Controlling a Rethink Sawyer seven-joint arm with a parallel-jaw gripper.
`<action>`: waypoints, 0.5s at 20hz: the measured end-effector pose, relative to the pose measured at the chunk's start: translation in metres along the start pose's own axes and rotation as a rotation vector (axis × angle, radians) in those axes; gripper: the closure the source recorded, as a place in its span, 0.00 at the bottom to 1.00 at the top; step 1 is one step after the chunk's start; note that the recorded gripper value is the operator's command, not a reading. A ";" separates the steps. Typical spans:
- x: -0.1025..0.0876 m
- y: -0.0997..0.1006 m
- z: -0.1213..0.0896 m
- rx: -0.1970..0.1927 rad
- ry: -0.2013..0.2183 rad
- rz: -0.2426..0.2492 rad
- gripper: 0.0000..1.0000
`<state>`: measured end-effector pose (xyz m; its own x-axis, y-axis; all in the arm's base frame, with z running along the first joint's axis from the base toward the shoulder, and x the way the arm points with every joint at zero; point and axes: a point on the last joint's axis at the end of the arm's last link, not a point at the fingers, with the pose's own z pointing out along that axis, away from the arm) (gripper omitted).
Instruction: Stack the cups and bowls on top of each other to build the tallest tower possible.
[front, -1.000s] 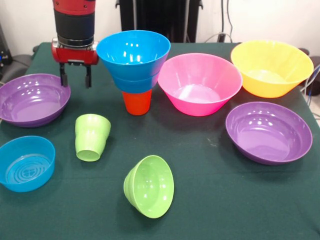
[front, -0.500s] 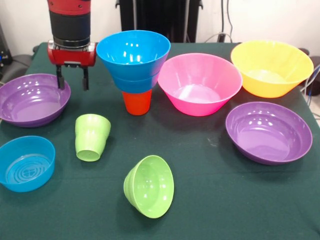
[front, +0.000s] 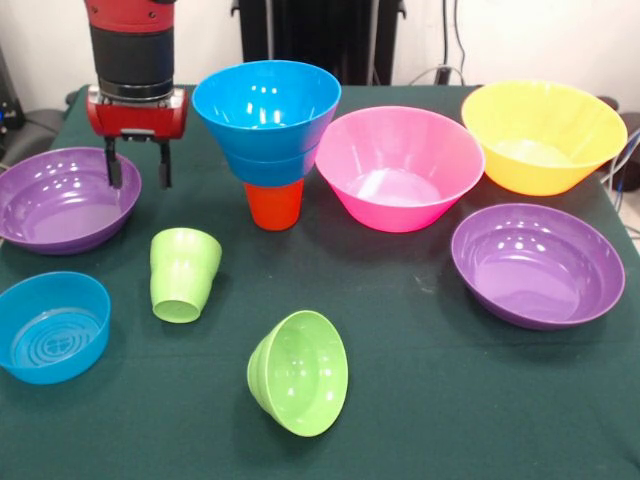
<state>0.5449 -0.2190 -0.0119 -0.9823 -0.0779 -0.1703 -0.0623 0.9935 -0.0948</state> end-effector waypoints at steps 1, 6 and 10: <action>0.000 -0.001 0.001 0.004 -0.002 -0.007 0.00; 0.005 -0.003 0.011 0.013 0.001 -0.042 0.00; 0.007 -0.002 0.016 0.009 0.003 -0.047 0.00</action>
<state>0.5407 -0.2234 -0.0289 -0.9788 -0.1245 -0.1628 -0.1072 0.9880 -0.1112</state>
